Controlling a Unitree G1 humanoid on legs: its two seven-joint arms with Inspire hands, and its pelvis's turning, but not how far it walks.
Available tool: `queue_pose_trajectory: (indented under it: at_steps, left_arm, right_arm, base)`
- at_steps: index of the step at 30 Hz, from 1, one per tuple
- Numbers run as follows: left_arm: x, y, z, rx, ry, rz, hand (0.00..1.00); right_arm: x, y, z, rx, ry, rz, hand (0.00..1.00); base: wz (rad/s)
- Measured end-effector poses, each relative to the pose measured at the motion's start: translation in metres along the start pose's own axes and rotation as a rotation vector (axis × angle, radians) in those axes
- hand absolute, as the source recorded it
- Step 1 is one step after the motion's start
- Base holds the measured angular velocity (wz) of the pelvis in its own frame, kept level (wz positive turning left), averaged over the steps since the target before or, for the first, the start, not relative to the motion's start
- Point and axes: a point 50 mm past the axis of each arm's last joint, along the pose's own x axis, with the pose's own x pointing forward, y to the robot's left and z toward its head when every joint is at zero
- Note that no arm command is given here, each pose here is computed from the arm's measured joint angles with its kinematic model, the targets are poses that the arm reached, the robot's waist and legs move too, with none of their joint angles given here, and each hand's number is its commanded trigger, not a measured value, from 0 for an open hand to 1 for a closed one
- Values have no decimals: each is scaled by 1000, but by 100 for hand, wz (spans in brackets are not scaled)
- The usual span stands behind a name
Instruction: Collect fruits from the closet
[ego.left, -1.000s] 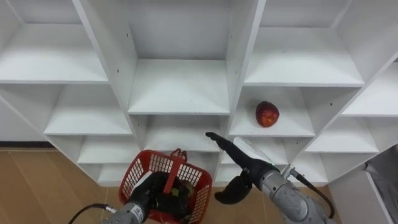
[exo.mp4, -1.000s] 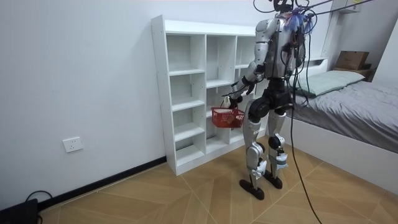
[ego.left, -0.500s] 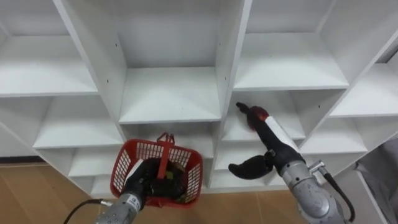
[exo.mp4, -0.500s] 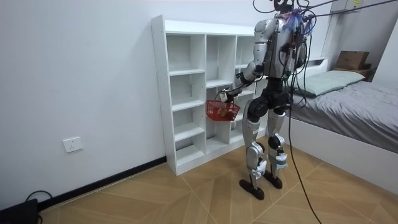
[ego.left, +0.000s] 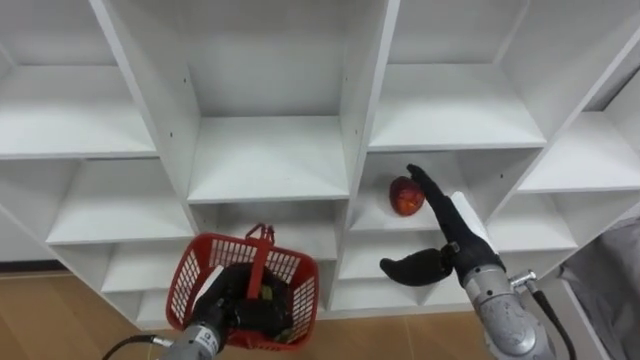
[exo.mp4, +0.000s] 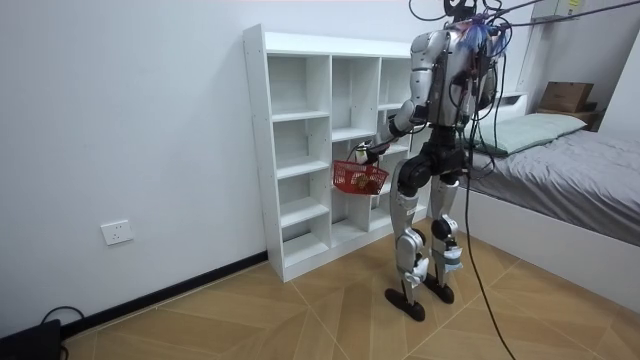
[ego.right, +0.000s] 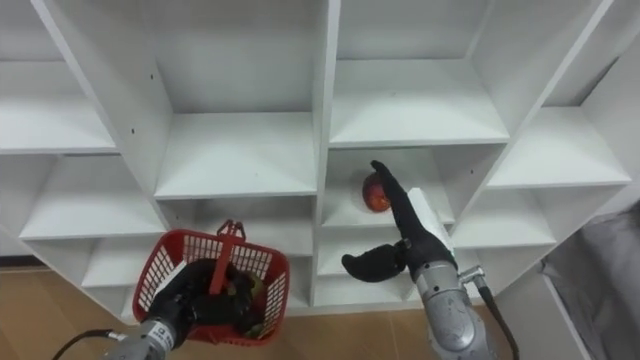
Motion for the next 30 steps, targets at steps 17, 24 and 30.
queue_pose_trajectory:
  at_steps: [17,24,30]
  left_arm:
    - [-2,6,6,-8,-31,17,100]
    - [-9,7,-6,-21,10,12,100]
    - [-13,13,-11,-25,27,26,100]
  right_arm:
    - [-4,-7,-20,42,84,-60,0]
    - [-12,-12,-37,83,158,-101,0]
    - [-13,-19,-46,105,197,-133,0]
  base:
    - [0]
    - [2]
    - [13]
